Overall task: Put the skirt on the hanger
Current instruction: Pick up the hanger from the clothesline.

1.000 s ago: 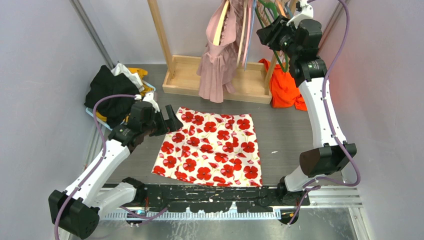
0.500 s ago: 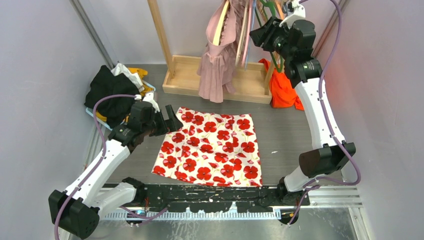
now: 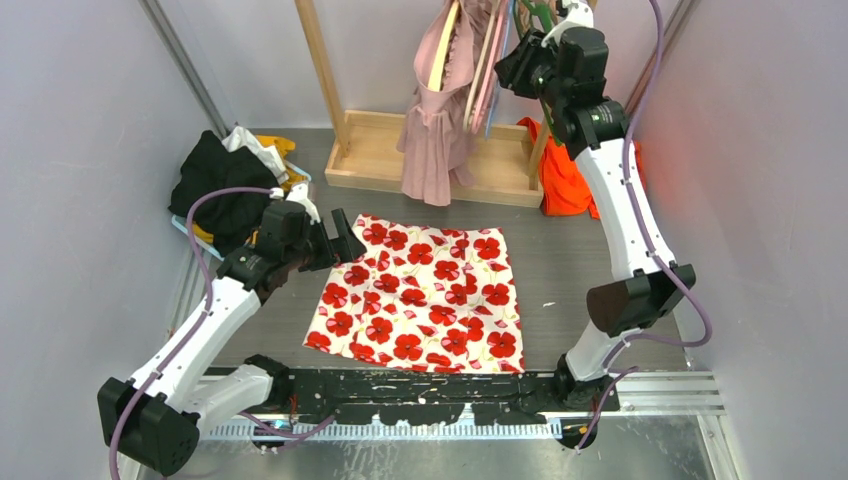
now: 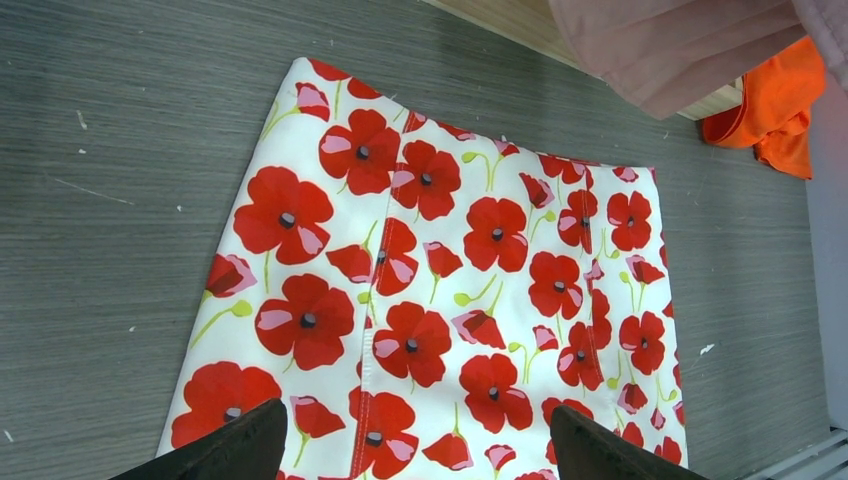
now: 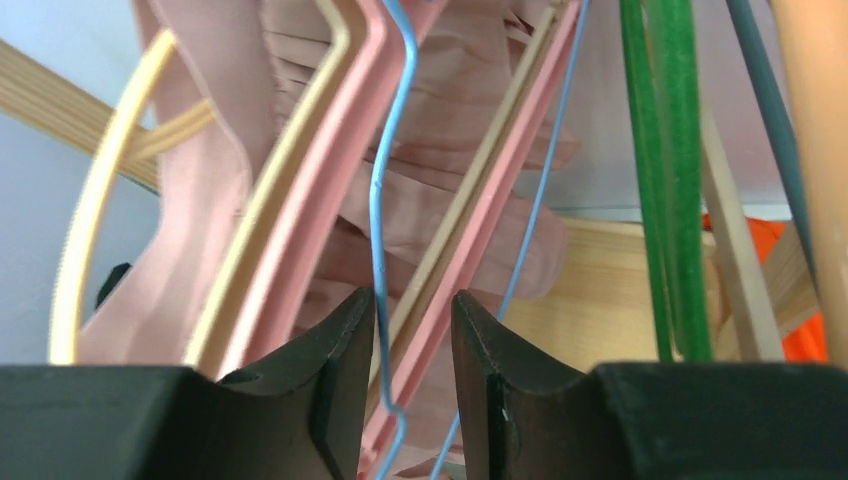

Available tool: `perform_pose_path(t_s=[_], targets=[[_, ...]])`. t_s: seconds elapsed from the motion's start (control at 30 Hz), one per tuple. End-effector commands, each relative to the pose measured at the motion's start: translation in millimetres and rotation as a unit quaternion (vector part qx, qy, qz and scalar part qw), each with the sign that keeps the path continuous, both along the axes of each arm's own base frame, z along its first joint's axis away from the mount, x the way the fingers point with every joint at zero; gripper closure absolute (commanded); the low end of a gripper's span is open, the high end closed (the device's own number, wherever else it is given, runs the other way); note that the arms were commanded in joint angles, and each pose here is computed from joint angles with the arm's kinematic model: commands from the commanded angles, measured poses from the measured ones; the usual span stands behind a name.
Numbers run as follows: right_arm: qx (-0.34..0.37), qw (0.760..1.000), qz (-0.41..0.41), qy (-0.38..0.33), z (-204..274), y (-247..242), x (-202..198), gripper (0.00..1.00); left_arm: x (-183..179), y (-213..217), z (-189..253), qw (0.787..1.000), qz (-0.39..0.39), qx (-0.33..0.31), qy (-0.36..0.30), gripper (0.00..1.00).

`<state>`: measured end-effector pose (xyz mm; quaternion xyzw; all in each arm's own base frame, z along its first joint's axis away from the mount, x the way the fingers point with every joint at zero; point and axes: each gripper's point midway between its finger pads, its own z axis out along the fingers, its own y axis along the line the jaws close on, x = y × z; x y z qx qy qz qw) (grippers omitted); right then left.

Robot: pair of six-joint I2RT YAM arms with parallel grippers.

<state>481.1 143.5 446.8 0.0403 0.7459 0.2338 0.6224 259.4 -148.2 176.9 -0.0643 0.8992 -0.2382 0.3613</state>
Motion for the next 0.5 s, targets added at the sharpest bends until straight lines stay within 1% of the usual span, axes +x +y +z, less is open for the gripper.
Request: perform_pose_path(t_s=[0.0,0.07,0.23,0.3,0.37,0.43,0.47], targets=[[-0.012,0.999,-0.032,0.002,7.2,-11.0,7.2,0.61,8.6,-0.6,23.4,0.999,0.000,-0.003,-0.034,0.00],[-0.016,0.999,-0.037,0.002,8.1,-12.5,9.1,0.63,8.7,0.0,22.8,0.999,0.001,-0.001,-0.034,0.01],[-0.031,0.997,-0.067,0.002,12.4,-24.5,7.9,0.71,9.5,0.1,22.0,0.999,0.001,0.001,-0.034,0.01],[-0.034,0.997,-0.074,-0.001,15.5,-27.6,6.3,0.76,10.3,-0.5,21.6,0.999,0.000,0.001,-0.033,0.00],[-0.039,0.996,-0.080,-0.005,17.8,-30.0,5.1,0.85,10.1,-0.9,20.9,0.999,-0.001,0.001,-0.032,0.00],[-0.041,0.996,-0.083,-0.009,20.8,-32.1,3.8,0.90,10.2,-0.8,20.5,0.999,-0.001,0.001,-0.032,0.01],[-0.042,0.996,-0.081,-0.012,22.9,-31.5,2.9,0.95,10.1,-0.7,21.3,0.999,-0.001,0.001,-0.033,0.01]])
